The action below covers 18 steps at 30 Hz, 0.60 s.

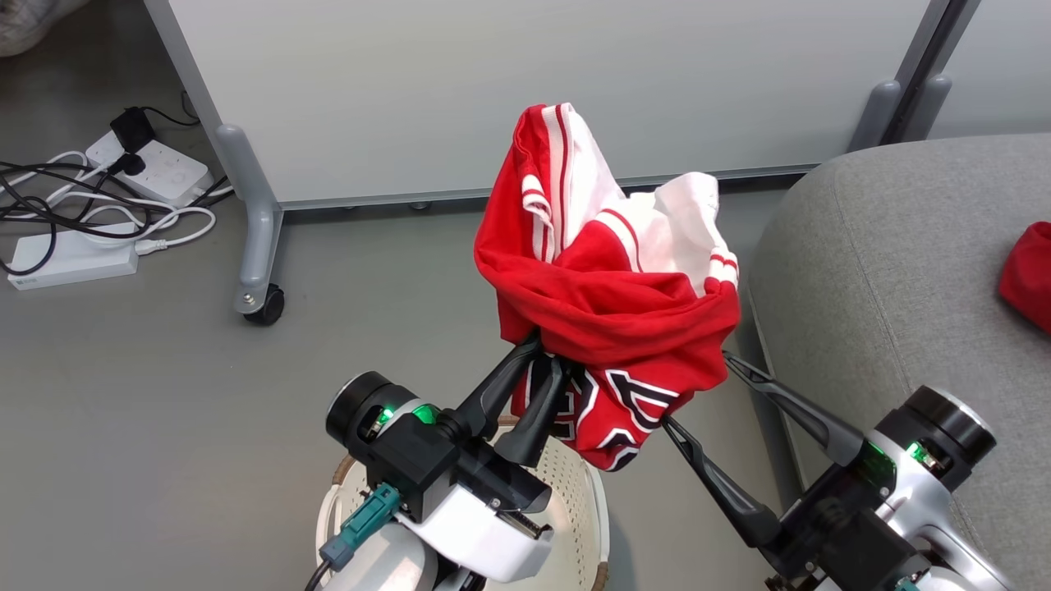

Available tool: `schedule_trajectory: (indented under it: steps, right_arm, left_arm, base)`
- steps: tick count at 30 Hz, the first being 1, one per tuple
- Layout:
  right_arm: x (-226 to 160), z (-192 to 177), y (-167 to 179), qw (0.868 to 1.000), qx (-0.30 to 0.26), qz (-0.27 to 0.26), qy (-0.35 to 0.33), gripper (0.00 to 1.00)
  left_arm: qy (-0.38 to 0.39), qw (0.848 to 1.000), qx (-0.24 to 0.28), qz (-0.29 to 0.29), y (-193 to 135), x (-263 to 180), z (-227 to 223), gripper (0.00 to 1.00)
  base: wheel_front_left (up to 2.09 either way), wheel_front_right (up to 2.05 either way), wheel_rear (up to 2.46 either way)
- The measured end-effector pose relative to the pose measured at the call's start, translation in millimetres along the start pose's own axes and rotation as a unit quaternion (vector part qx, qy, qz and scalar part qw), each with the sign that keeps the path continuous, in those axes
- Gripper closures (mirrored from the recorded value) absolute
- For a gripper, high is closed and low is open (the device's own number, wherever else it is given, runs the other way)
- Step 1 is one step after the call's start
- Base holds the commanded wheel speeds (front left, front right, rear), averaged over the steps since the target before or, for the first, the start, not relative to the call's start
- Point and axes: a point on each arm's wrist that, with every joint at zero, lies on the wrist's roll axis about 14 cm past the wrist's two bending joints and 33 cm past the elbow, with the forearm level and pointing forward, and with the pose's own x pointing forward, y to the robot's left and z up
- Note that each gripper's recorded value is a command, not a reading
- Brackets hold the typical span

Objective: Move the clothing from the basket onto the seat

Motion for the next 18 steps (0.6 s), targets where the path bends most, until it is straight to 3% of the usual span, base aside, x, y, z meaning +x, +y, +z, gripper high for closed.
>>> schedule_trajectory:
  steps: [14, 18]
  right_arm:
    - [14.3, 11.1, 0.7, 1.000, -0.002, 0.013, -0.025, 0.00]
    - [16.7, 3.9, 16.3, 0.999, 0.020, 0.040, -0.016, 0.00]
  left_arm:
    - [0.022, 0.999, -0.002, -0.033, -17.4, -3.5, -12.2, 1.00]
    - [0.029, 0.999, -0.003, -0.045, -25.2, -6.8, -15.9, 1.00]
  base:
    - [0.00, 0.00, 0.00]
    - [0.00, 0.00, 0.00]
